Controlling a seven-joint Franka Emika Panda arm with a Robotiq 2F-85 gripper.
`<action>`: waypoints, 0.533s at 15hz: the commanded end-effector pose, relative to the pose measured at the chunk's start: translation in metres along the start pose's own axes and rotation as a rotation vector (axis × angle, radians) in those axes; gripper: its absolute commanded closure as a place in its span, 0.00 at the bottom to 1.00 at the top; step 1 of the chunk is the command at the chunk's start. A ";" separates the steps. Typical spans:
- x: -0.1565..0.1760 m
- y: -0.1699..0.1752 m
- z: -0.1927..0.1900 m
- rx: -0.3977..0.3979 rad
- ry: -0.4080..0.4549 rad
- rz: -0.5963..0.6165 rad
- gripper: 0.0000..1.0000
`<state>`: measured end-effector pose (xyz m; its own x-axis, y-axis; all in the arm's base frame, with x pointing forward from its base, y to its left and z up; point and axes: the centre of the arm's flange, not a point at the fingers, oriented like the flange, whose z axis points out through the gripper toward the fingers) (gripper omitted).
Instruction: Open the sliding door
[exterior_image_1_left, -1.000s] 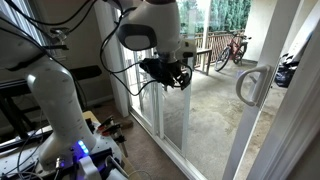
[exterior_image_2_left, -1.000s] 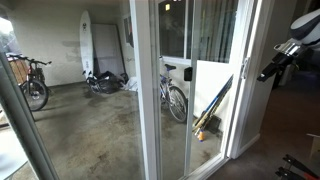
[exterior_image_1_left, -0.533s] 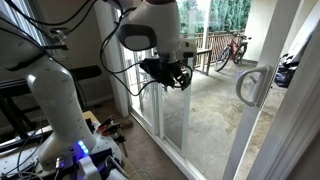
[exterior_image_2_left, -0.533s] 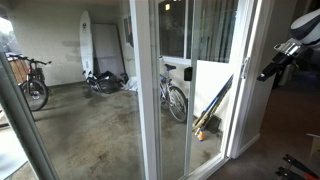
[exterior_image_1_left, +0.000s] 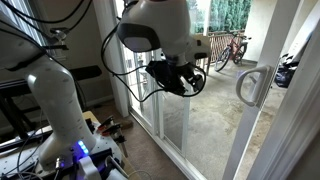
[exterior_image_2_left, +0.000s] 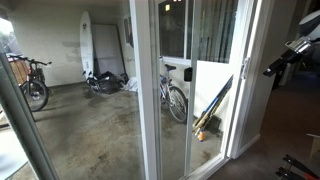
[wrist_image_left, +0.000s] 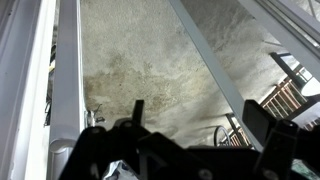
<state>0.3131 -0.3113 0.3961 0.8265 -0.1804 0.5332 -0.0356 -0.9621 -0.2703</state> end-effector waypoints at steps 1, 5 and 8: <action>0.005 0.015 0.016 -0.015 0.135 -0.051 0.00; 0.016 0.029 0.017 -0.057 0.219 -0.042 0.00; 0.031 0.053 0.008 -0.057 0.263 0.035 0.00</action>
<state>0.3275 -0.3362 0.3908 0.7008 -0.2115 0.6813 -0.0681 -0.9705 -0.2312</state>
